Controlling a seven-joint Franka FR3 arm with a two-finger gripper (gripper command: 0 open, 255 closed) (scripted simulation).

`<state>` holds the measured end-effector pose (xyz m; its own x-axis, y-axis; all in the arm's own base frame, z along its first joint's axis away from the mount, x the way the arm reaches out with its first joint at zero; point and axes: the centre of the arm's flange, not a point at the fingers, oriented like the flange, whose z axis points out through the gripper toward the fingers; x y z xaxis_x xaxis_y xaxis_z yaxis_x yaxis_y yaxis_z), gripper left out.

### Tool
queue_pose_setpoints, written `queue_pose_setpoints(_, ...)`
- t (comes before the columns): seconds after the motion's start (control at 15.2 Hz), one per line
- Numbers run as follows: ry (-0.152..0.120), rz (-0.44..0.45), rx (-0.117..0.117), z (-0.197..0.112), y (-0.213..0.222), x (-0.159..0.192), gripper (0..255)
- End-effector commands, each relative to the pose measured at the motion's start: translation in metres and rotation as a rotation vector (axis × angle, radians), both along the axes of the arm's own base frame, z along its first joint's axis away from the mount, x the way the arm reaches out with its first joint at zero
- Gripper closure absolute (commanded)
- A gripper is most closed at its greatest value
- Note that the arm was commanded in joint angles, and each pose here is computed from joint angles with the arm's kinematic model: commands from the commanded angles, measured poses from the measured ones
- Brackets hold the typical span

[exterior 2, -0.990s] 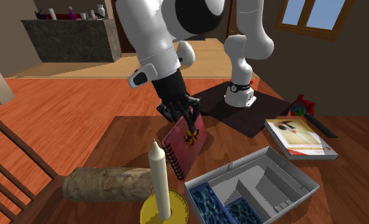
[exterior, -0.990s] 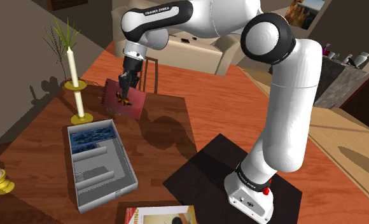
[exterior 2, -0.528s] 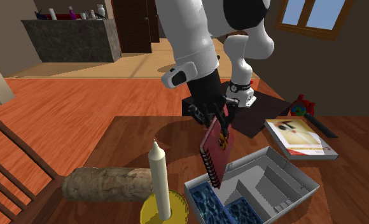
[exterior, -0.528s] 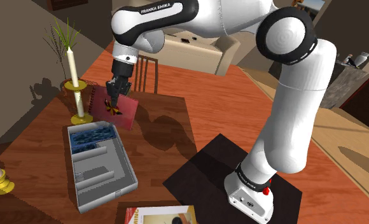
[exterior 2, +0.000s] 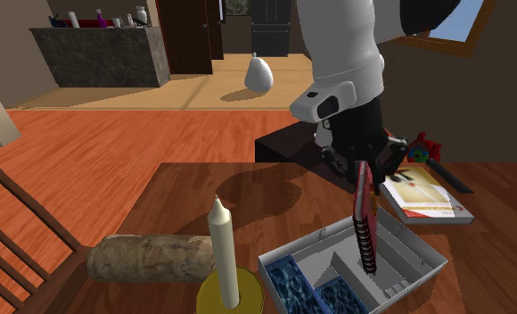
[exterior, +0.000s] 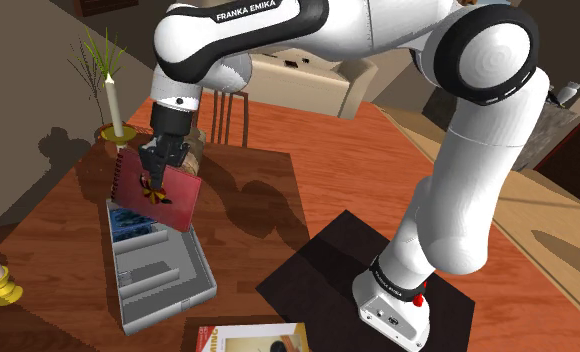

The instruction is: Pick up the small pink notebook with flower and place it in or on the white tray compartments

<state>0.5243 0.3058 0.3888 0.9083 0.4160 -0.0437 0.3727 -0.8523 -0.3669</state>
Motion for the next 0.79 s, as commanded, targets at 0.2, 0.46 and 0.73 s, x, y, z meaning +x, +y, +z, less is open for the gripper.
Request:
queue_pose_setpoints(0.2, 0.000, -0.002, 0.000, -0.022, 0.007, -0.004, 255)
queue_pose_setpoints(0.46, 0.000, -0.002, 0.000, -0.043, 0.007, -0.004, 255)
queue_pose_setpoints(0.73, 0.000, -0.002, 0.000, -0.064, 0.007, -0.004, 255)
